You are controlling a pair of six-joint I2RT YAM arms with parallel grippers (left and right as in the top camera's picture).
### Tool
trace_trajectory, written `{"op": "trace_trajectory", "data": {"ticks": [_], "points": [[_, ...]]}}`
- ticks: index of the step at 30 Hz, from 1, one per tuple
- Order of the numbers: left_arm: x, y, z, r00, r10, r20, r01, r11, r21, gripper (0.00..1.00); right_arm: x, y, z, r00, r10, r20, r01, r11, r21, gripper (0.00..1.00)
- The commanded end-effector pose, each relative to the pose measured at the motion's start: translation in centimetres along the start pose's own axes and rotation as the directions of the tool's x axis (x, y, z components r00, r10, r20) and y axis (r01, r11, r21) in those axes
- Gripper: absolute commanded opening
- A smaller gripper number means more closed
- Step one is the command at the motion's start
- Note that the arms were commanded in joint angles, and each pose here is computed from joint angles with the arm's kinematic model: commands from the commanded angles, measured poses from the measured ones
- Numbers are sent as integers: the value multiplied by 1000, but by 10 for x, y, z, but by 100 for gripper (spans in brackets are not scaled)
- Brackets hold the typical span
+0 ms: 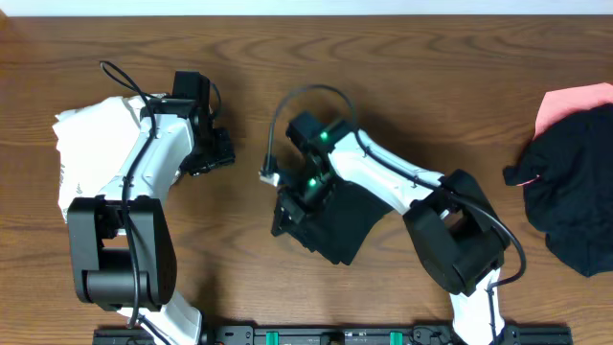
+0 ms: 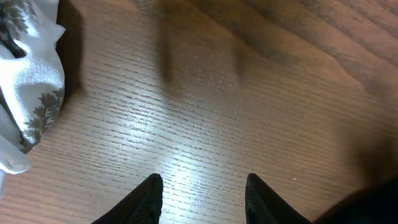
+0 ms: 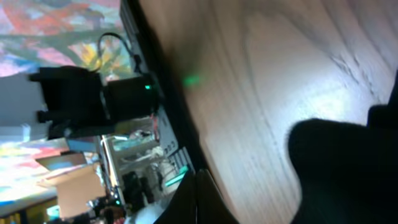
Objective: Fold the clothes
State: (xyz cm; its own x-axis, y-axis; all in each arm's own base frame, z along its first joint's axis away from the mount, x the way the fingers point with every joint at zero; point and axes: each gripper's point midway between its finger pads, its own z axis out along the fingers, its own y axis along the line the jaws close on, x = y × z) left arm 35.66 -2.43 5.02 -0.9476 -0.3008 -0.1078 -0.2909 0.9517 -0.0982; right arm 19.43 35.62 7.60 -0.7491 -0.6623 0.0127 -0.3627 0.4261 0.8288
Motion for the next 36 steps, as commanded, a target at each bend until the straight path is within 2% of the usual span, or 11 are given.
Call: {"op": "trace_trajectory", "data": {"ticks": [1, 8, 16, 20, 21, 25, 29, 32, 34, 36], "points": [[0, 5, 2, 1000, 12, -3, -12, 1000, -18, 44, 8, -2, 3, 998, 56, 7, -55, 998, -41, 1], [1, 5, 2, 1000, 12, -4, -12, 1000, -18, 44, 20, -31, 18, 997, 80, 22, -80, 997, -19, 2], [2, 6, 2, 1000, 11, -12, -11, 1000, -20, 44, 15, -31, 19, 998, 39, 45, -38, 999, -25, 5], [3, 6, 2, 1000, 11, -13, -11, 1000, -21, 44, 14, -3, 16, 995, -83, 56, 92, 981, -172, 5], [3, 6, 2, 1000, 11, -13, -11, 1000, -21, 49, 14, 3, 15, 993, -103, 60, 113, 974, -196, 5], [4, 6, 1, 1000, 11, -19, -12, 1000, -22, 51, 17, 24, 0, 974, -213, 80, 224, 958, -177, 5], [6, 2, 1, 999, 16, -30, -16, 1000, 1, 55, 16, 41, -32, 948, -304, 96, 305, 952, 7, 6], [12, -21, 0, 995, 80, -55, -72, 988, 137, 58, 18, 50, -65, 925, -363, 115, 337, 921, 198, 7], [16, -40, -4, 988, 141, -60, -123, 963, 240, 60, 21, 47, -87, 924, -356, 138, 292, 893, 343, 8], [24, -60, -9, 969, 241, -49, -211, 916, 342, 61, 26, 32, -112, 939, -300, 171, 180, 847, 500, 9]]}}
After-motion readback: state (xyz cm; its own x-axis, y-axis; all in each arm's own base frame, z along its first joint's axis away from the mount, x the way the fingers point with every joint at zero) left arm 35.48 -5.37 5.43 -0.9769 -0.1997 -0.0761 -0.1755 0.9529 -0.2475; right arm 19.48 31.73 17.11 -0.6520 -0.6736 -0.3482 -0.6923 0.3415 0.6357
